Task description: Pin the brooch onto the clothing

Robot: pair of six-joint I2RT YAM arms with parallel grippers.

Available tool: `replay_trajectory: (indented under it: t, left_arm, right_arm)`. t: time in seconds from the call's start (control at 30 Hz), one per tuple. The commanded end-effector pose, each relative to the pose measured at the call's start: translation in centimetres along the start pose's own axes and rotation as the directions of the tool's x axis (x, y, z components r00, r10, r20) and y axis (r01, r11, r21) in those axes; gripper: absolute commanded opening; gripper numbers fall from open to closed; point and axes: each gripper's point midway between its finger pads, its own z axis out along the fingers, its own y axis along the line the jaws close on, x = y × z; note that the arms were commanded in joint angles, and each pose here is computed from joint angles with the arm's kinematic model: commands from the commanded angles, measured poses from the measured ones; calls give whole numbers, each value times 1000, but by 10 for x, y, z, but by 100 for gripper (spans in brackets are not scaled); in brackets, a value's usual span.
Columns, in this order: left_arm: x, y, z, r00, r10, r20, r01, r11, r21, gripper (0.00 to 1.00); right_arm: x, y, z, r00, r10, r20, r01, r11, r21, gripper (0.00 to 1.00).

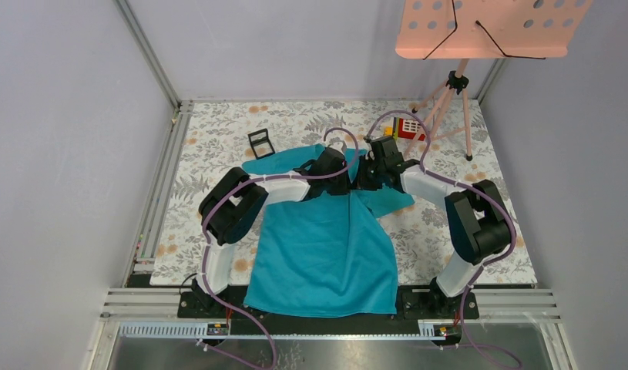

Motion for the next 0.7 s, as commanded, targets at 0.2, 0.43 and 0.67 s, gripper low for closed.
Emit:
replay_trajectory:
  t: [0.2, 0.43, 0.67]
  left_arm:
    - [-11, -18, -12, 996, 11, 85, -20, 995, 103, 0]
    - [-17, -28, -21, 992, 15, 122, -34, 986, 162, 0]
    - [-19, -35, -25, 992, 8, 129, -34, 979, 199, 0]
  right_arm:
    - [12, -11, 17, 999, 13, -47, -14, 1000, -19, 0]
    - [20, -19, 22, 998, 16, -67, -16, 1000, -2, 0]
    - [22, -17, 21, 998, 10, -68, -12, 1000, -21, 0]
